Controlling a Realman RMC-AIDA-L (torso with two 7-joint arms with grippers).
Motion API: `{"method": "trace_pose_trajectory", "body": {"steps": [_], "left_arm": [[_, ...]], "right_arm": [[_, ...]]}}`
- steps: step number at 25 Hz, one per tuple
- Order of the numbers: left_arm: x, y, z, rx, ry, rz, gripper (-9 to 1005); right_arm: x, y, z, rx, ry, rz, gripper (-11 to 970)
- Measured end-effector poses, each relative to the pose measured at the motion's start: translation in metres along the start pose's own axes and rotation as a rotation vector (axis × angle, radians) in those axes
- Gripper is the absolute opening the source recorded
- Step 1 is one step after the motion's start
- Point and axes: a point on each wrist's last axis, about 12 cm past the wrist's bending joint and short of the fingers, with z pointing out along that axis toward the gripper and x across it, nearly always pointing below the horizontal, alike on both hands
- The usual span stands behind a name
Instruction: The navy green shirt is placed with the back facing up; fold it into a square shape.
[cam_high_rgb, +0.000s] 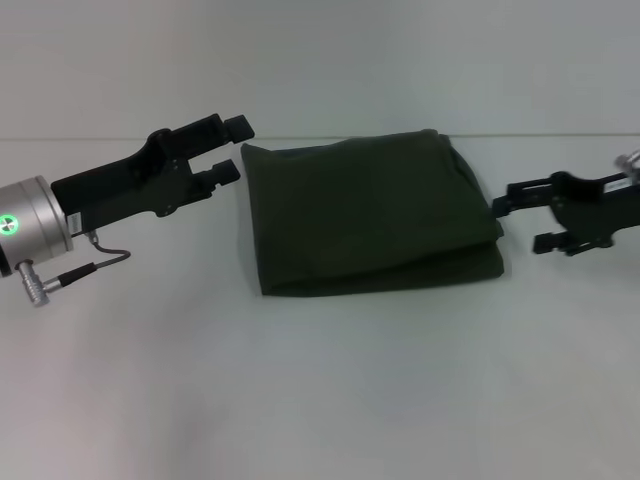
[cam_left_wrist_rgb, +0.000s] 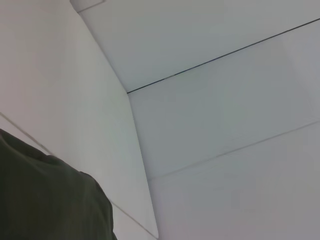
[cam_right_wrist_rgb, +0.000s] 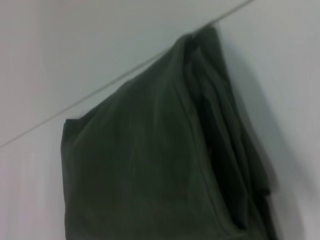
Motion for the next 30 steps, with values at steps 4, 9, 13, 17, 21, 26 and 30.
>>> {"method": "trace_pose_trajectory", "body": {"steps": [4,9,13,17,21,26,30], "left_arm": [[0.000,0.000,-0.001,0.003,-0.007,0.006,793],[0.000,0.000,0.000,0.005,-0.008,0.015,792],[0.000,-0.001,0.002,0.007,-0.009,0.022,792],[-0.001,-0.001,0.003,0.007,-0.010,0.021,792],[0.000,0.000,0.000,0.010,-0.019,0.015,792],[0.000,0.001,-0.001,0.014,-0.031,0.010,793],[-0.001,0.001,-0.001,0.011,-0.034,0.016,793]], "right_arm": [[0.005,0.005,0.021,0.004,-0.037,0.004,915],[0.006,0.008,0.028,-0.009,-0.051,0.016,914],[0.006,0.009,0.029,-0.017,-0.066,0.029,915],[0.007,0.008,0.036,-0.010,-0.098,0.033,915],[0.011,0.009,0.044,-0.005,-0.107,0.032,914],[0.014,0.008,0.051,-0.009,-0.144,0.046,914],[0.017,0.005,0.058,-0.022,-0.174,0.054,915]]}}
